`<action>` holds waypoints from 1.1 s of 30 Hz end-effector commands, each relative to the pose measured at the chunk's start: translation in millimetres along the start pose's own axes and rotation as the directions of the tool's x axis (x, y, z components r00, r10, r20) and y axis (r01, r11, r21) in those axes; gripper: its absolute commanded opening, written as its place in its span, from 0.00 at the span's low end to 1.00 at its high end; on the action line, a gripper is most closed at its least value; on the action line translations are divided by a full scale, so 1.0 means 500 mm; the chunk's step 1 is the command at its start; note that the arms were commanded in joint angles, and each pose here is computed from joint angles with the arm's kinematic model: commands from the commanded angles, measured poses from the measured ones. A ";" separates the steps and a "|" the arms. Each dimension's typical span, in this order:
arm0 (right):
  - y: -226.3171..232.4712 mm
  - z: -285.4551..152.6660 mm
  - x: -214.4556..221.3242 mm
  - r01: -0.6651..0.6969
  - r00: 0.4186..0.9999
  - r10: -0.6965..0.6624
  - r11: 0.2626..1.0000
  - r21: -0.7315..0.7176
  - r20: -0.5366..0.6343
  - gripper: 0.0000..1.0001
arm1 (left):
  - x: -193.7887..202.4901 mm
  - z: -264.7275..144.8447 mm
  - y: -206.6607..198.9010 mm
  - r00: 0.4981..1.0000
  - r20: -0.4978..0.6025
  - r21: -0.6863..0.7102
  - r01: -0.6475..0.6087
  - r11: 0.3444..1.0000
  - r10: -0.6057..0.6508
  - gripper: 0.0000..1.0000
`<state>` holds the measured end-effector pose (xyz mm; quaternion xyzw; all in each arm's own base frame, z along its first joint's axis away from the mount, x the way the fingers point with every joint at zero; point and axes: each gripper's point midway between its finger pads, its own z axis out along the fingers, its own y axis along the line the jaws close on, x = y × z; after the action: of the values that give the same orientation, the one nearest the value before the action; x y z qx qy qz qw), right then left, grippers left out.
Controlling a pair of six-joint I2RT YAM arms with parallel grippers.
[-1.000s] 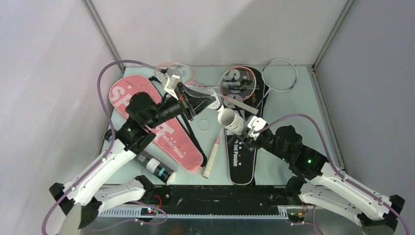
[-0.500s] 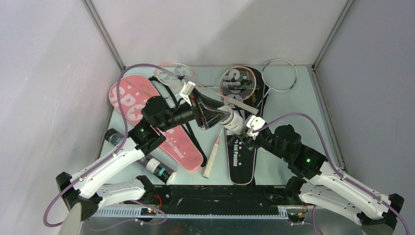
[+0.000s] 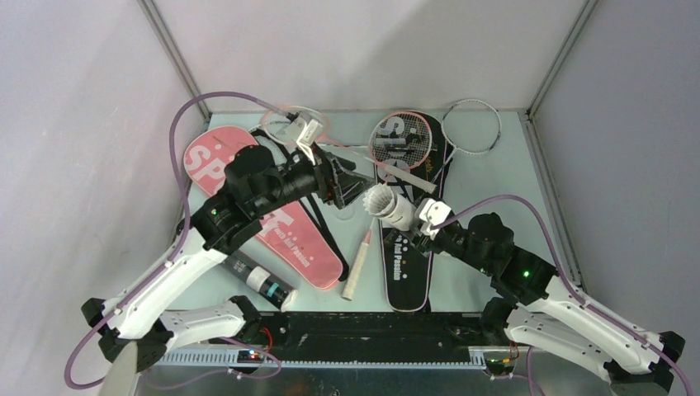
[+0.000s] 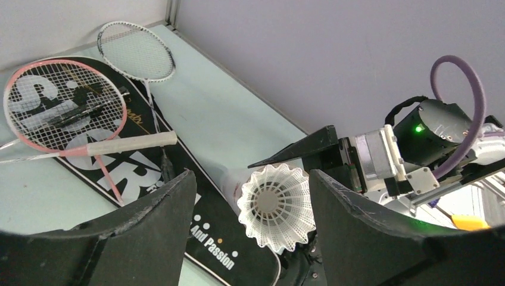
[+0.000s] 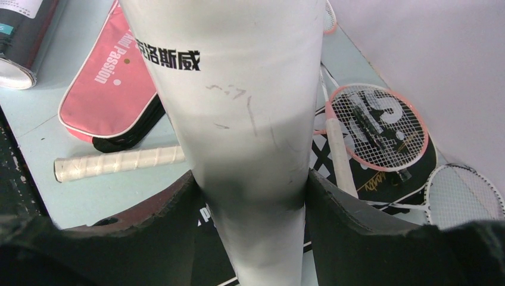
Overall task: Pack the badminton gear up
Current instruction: Place the shuttlecock at the shuttle tube.
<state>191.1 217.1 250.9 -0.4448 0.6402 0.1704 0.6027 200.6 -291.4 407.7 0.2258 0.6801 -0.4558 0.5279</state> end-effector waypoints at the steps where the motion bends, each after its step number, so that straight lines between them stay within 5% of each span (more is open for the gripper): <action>1: -0.015 -0.018 -0.095 0.014 0.989 -0.015 1.000 0.004 0.149 0.53 | 0.028 0.002 0.011 0.993 -0.110 -0.021 -0.042 0.999 0.039 0.75; 7: -0.013 -0.020 -0.105 0.026 0.985 -0.025 1.000 -0.003 0.169 0.53 | 0.081 0.013 -0.003 0.971 -0.213 0.085 -0.088 0.993 0.104 0.75; 17: -0.007 -0.012 -0.119 0.062 0.979 -0.058 0.998 -0.017 0.196 0.52 | 0.170 0.064 0.055 0.931 -0.354 0.027 -0.085 0.996 0.089 0.72; 26: -0.009 -0.003 -0.118 0.083 0.978 -0.079 0.997 -0.012 0.192 0.52 | 0.182 0.075 0.079 0.925 -0.369 -0.018 -0.101 0.995 0.087 0.73; 33: -0.012 0.002 -0.091 0.071 0.988 -0.071 0.997 0.000 0.134 0.52 | 0.119 0.038 0.056 0.953 -0.295 -0.047 -0.085 0.995 0.067 0.78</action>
<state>186.9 226.2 244.2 -0.4855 0.6208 0.1696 0.5917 216.2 -318.3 299.8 0.3176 0.7762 -0.3704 0.3992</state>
